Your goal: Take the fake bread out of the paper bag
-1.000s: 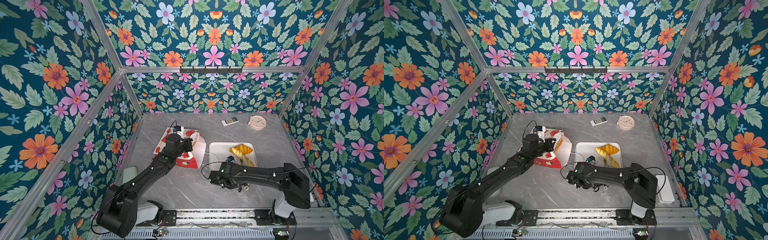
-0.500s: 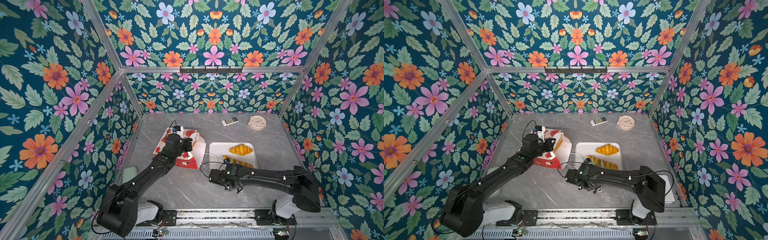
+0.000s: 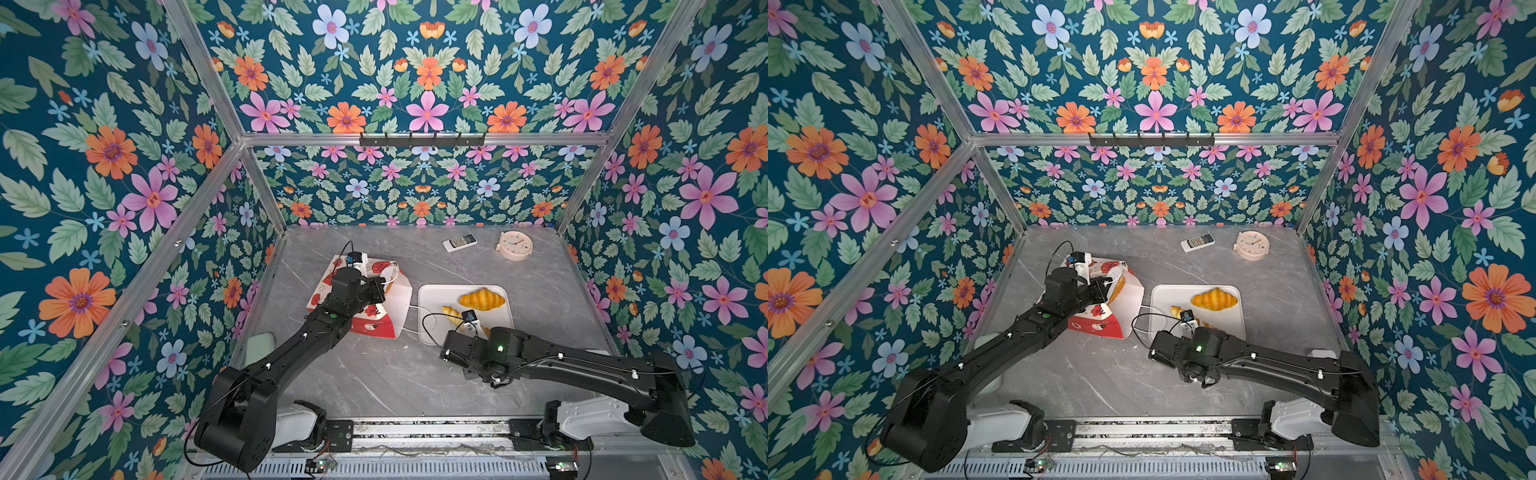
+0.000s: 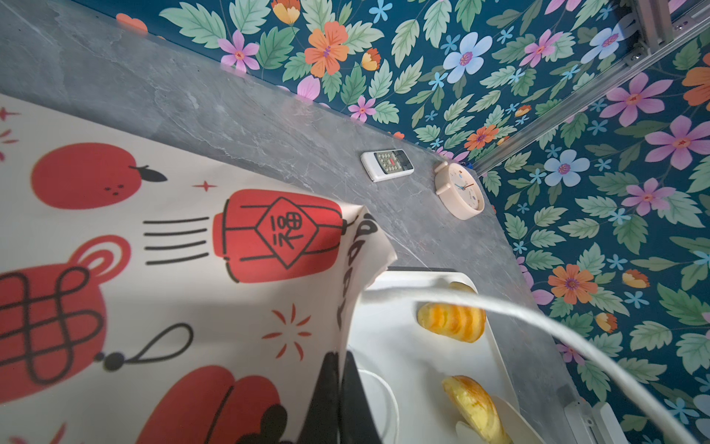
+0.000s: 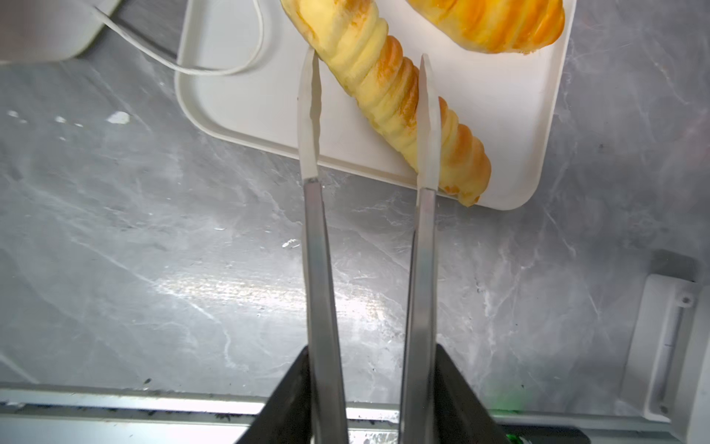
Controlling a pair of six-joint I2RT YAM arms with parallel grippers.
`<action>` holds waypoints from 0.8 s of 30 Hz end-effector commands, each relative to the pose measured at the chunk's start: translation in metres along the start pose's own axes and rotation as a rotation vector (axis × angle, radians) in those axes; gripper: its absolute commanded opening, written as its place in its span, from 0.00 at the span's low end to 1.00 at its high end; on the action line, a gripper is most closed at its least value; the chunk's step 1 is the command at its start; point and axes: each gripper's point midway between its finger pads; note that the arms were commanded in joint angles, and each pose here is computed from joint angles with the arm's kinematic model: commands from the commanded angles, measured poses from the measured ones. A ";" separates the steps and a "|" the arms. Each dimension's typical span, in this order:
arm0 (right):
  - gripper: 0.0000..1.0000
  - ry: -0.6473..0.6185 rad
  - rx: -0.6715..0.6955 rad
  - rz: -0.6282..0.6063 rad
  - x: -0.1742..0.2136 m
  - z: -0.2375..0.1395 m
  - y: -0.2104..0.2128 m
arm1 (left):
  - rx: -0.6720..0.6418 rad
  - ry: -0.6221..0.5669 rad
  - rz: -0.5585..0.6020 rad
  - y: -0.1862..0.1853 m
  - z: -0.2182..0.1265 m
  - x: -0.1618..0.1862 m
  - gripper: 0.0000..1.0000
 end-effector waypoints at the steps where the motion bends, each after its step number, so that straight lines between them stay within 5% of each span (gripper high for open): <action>1: 0.46 0.003 -0.059 0.016 0.000 0.003 0.006 | 0.011 -0.036 0.005 -0.003 0.000 -0.009 0.00; 13: 0.49 0.058 -0.125 -0.010 0.011 0.020 0.025 | 0.011 -0.032 0.002 -0.003 0.000 -0.008 0.00; 24: 0.49 -0.029 -0.235 0.045 -0.006 -0.001 0.025 | 0.011 -0.032 0.001 -0.003 0.001 -0.009 0.00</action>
Point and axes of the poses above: each gripper's point midway between its finger pads, its own z axis out along the fingers, its own y axis along the line the jaws close on, x = y × z, and after that the axes turned 6 degrees about z, right-handed
